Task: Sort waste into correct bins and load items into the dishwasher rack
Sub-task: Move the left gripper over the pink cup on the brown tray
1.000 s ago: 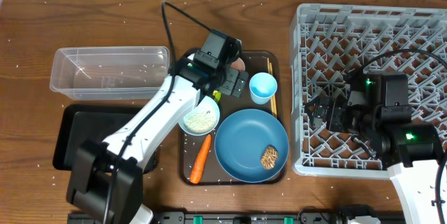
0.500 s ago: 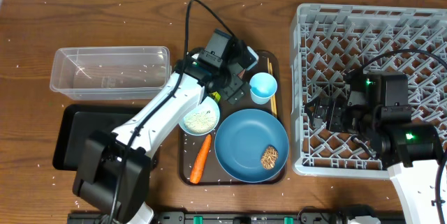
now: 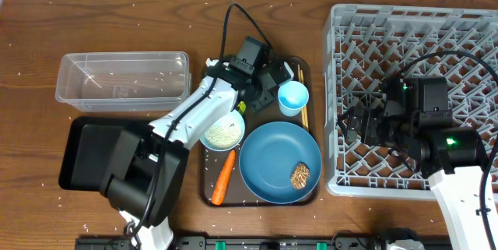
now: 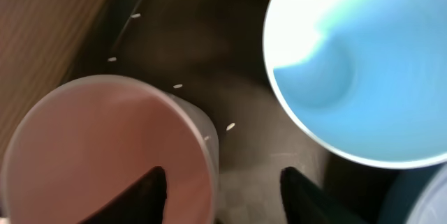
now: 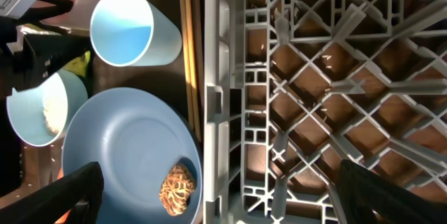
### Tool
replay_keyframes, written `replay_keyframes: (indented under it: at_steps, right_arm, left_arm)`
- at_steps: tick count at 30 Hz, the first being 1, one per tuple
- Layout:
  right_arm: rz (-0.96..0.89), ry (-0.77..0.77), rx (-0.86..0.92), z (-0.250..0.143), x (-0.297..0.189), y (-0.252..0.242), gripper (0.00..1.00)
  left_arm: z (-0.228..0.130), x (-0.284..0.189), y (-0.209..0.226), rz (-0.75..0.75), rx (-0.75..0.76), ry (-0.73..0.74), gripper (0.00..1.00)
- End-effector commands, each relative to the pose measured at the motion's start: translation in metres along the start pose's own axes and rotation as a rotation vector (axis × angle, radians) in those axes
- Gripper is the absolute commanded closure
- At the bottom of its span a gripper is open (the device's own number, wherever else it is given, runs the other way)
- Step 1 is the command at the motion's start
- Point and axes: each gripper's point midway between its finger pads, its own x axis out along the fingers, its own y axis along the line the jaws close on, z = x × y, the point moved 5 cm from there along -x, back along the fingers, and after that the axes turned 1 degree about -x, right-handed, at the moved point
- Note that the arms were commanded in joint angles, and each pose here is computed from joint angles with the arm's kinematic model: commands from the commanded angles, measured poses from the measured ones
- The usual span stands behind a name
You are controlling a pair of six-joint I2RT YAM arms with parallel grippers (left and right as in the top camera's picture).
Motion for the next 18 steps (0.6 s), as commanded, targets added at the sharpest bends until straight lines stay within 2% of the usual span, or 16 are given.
replay_keyframes:
  at_steps: [1, 5, 11, 14, 15, 17, 18]
  right_arm:
    - [-0.002, -0.003, 0.016, 0.004, -0.001, 0.000, 0.01]
    - [-0.004, 0.003, 0.017, 0.004, 0.001, 0.000, 0.01]
    - [-0.003, 0.002, 0.017, 0.004, 0.001, 0.000, 0.01]
    - [-0.004, 0.006, 0.018, 0.003, 0.001, 0.000, 0.01]
    - [-0.005, 0.007, 0.018, 0.003, 0.001, 0.000, 0.01]
    - [-0.005, 0.009, 0.019, 0.003, 0.001, -0.001, 0.01]
    - [-0.005, 0.009, 0.019, 0.003, 0.001, -0.001, 0.01]
  left_arm:
    - [0.000, 0.008, 0.001, -0.015, 0.006, 0.005, 0.57]
    - [-0.005, 0.016, 0.001, -0.016, 0.002, 0.029, 0.74]
    - [-0.004, 0.011, 0.004, 0.012, 0.003, 0.029, 0.88]
    - [-0.003, 0.006, 0.008, 0.043, -0.005, 0.031, 0.88]
    - [-0.002, 0.006, 0.008, 0.044, -0.005, 0.029, 0.84]
    - [-0.002, 0.005, 0.008, 0.045, -0.005, 0.026, 0.67]
    - [-0.002, 0.004, 0.008, 0.045, -0.005, 0.026, 0.64]
